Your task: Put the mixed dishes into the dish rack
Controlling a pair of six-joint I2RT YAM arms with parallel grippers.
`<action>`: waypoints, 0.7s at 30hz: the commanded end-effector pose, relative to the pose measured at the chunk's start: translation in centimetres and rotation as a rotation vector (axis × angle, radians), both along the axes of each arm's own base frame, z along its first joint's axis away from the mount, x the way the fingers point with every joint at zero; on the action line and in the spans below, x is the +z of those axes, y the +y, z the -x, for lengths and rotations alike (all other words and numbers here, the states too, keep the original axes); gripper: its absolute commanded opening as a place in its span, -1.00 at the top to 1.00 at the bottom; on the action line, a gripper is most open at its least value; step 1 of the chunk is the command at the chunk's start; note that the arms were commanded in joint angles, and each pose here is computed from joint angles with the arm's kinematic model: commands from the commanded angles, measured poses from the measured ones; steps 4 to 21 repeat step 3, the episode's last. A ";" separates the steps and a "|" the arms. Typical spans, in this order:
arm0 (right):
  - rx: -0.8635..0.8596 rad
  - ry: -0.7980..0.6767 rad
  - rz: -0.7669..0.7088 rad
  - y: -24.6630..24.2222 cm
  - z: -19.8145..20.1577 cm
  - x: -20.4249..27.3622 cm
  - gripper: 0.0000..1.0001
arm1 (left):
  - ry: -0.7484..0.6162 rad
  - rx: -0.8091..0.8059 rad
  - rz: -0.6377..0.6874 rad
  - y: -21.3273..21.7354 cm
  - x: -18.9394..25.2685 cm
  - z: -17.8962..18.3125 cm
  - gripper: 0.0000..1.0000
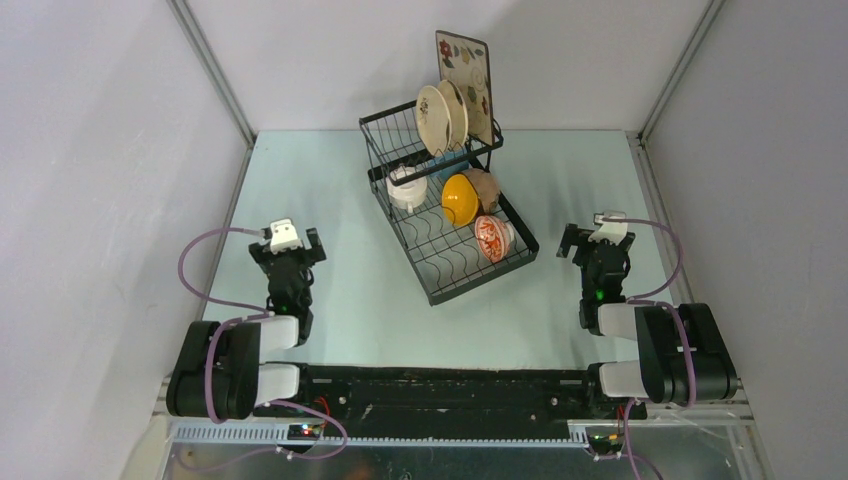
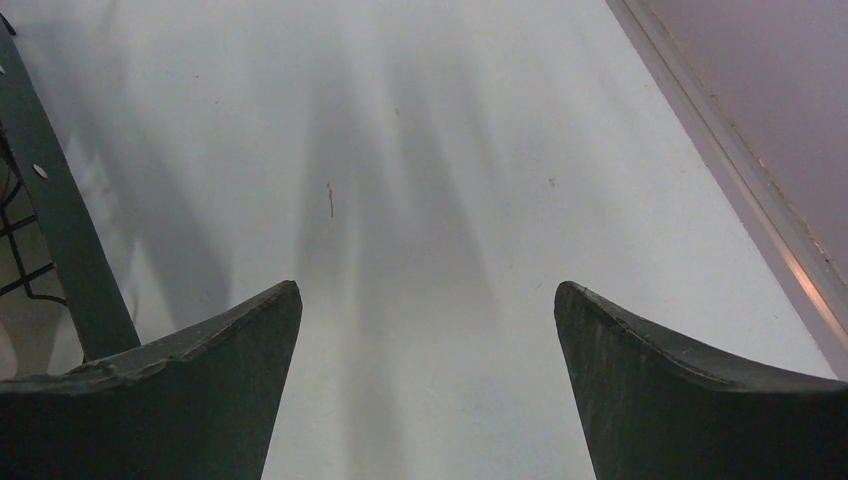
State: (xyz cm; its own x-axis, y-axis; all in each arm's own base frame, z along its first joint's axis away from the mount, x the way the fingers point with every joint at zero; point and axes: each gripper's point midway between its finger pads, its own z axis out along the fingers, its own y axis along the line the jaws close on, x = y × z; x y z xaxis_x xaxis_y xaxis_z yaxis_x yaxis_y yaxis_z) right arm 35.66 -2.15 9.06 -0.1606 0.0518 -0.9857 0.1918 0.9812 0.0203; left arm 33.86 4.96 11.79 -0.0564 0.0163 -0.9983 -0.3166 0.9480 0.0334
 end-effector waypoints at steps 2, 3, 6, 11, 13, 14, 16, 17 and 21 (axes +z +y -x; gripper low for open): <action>-0.008 -0.065 -0.010 -0.1 -0.6 1.7 -0.99 | -0.053 0.022 0.010 0.6 1.8 -1.0 -0.99; -0.008 -0.066 -0.010 -0.1 -0.6 1.7 -0.99 | -0.052 0.021 0.011 0.6 1.8 -0.9 -0.99; -0.008 -0.066 -0.010 -0.1 -0.6 1.7 -0.99 | -0.052 0.021 0.011 0.6 1.8 -0.9 -0.99; -0.008 -0.066 -0.010 -0.1 -0.6 1.7 -0.99 | -0.052 0.021 0.011 0.6 1.8 -0.9 -0.99; -0.008 -0.066 -0.010 -0.1 -0.6 1.7 -0.99 | -0.052 0.021 0.011 0.6 1.8 -0.9 -0.99; -0.008 -0.066 -0.010 -0.1 -0.6 1.7 -0.99 | -0.052 0.021 0.011 0.6 1.8 -0.9 -0.99; -0.008 -0.066 -0.010 -0.1 -0.6 1.7 -0.99 | -0.052 0.021 0.011 0.6 1.8 -0.9 -0.99; -0.008 -0.066 -0.010 -0.1 -0.6 1.7 -0.99 | -0.052 0.021 0.011 0.6 1.8 -0.9 -0.99; -0.008 -0.066 -0.010 -0.1 -0.6 1.7 -0.99 | -0.052 0.021 0.011 0.6 1.8 -0.9 -0.99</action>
